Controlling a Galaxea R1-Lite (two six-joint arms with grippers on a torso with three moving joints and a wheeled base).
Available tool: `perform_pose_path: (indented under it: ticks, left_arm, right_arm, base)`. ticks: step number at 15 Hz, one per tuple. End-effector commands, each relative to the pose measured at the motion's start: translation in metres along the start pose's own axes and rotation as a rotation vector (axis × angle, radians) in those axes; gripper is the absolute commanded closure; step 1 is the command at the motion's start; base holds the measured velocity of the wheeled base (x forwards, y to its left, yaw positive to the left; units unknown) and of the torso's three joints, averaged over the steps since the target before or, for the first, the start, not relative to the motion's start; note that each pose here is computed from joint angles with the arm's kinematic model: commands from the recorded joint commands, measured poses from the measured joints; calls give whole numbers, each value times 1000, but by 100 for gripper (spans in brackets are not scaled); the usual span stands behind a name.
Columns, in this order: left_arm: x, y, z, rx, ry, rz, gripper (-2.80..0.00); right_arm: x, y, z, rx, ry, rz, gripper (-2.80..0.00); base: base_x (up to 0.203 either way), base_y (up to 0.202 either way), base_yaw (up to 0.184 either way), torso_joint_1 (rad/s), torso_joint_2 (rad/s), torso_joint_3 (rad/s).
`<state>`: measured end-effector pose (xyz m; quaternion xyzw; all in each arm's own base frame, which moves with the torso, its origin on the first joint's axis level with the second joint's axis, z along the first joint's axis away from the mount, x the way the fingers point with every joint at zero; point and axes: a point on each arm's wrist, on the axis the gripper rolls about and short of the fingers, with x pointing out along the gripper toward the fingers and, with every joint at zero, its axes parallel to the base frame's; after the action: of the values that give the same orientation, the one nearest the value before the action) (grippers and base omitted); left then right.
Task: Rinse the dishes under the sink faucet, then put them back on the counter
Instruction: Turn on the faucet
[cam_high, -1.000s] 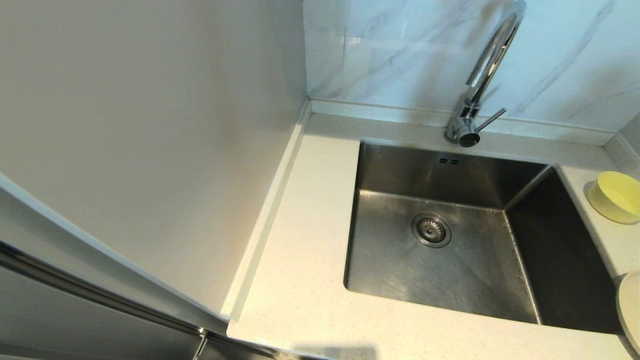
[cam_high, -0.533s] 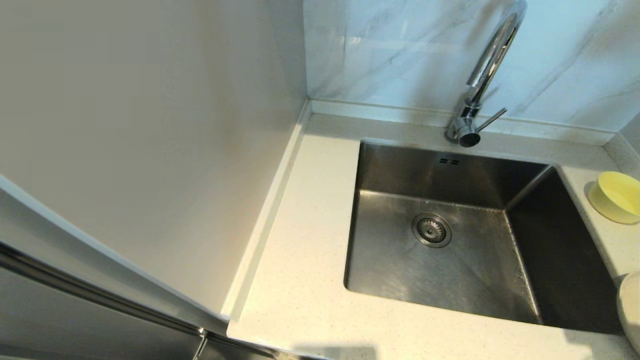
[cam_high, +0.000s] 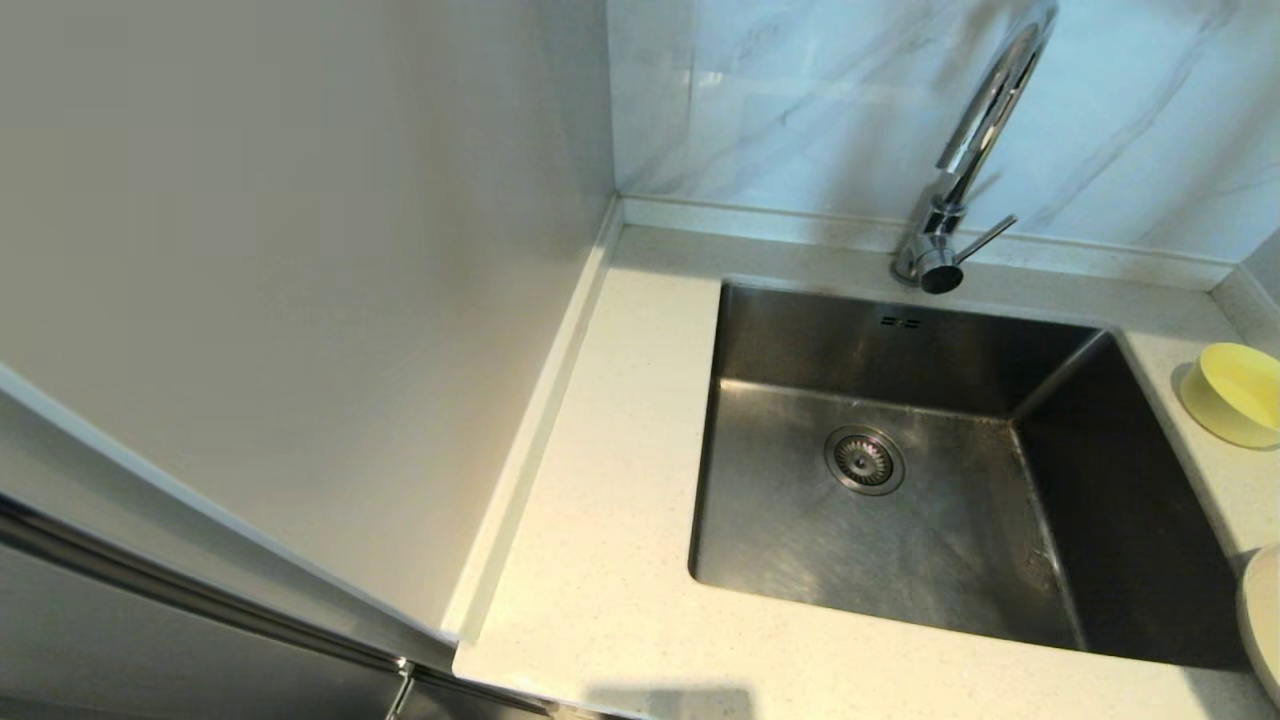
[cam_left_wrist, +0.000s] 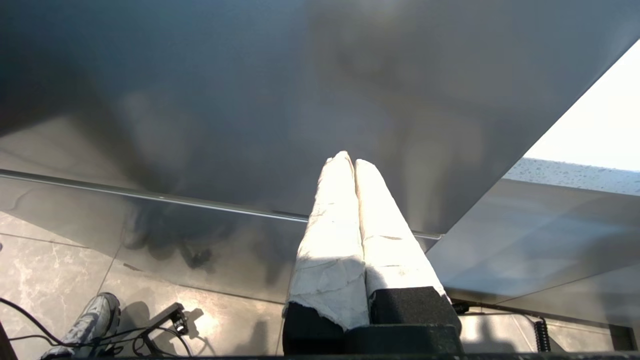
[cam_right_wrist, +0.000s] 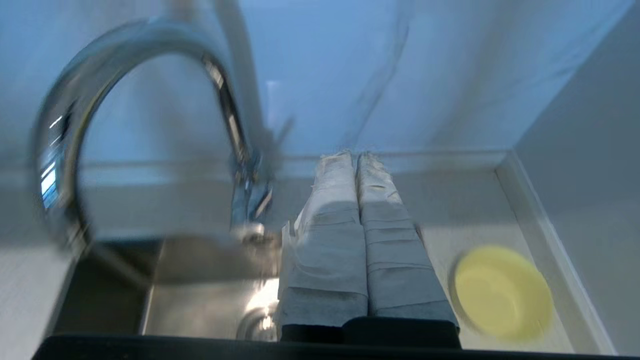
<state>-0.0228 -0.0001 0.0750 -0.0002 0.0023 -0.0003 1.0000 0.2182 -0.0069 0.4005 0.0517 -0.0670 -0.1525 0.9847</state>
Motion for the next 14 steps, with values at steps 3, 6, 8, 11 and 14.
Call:
perform_pose_path:
  ticks: [3, 6, 8, 11, 14]
  left_arm:
    - [0, 0, 0, 0, 0, 1, 0]
    - [0, 0, 0, 0, 0, 1, 0]
    - [0, 0, 0, 0, 0, 1, 0]
    - [0, 0, 0, 0, 0, 1, 0]
    - [0, 0, 0, 0, 0, 1, 0]
  right_arm:
    - [89, 30, -47, -4, -27, -62, 0]
    - [118, 47, -77, -23, -3, -77, 0]
    - [131, 51, -93, -33, 23, -78, 0]
    - [138, 60, -101, -31, 15, -63, 0]
    - [140, 73, -113, -41, 47, -33, 0]
  base:
    - [0, 0, 0, 0, 0, 0]
    - [0, 0, 0, 0, 0, 0]
    - [0, 0, 0, 0, 0, 0]
    - [0, 0, 0, 0, 0, 0]
    - [0, 0, 0, 0, 0, 0]
